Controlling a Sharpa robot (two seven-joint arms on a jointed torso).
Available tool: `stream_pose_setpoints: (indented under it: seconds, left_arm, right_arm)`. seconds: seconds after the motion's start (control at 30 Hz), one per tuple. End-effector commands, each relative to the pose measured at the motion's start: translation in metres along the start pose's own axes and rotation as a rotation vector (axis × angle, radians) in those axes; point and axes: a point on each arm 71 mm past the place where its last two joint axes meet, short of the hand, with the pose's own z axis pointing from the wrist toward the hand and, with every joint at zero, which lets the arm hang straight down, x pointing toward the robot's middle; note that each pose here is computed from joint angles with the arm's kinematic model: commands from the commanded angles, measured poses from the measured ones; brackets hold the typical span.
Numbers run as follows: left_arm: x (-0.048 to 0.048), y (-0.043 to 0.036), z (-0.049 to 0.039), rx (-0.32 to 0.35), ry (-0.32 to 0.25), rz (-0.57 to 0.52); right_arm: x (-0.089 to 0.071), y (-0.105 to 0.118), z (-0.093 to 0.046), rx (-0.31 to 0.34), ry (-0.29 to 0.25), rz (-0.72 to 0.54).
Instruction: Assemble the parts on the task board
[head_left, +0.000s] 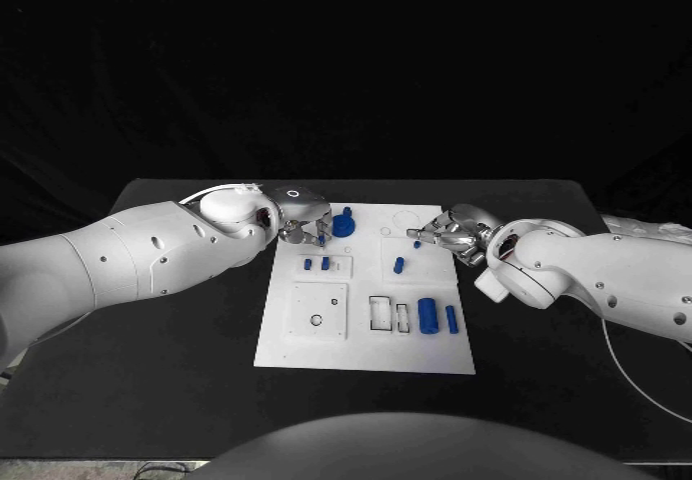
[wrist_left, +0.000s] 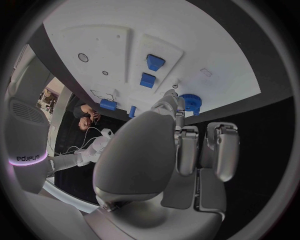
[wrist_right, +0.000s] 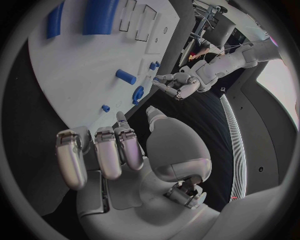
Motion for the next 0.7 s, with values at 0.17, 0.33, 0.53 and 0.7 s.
stream_pose_setpoints:
  seconds: [0.17, 0.33, 0.53, 0.7]
  left_arm:
    - [0.0006, -0.0009, 0.0021, 0.012, 0.011, 0.000]
    - [0.0012, 0.0002, 0.0022, 0.008, 0.017, 0.000]
    - [0.0047, 0.0009, 0.0019, 0.006, 0.021, -0.003]
    - [0.0098, -0.0011, 0.0024, 0.014, 0.029, -0.005]
  right_arm:
    - [0.0020, 0.0008, -0.0002, -0.005, 0.015, -0.005]
    - [0.0021, 0.0010, -0.0001, -0.005, 0.015, -0.005]
    - [0.0019, 0.0008, -0.0002, -0.005, 0.015, -0.005]
    - [0.0019, 0.0006, -0.0003, -0.003, 0.015, -0.005]
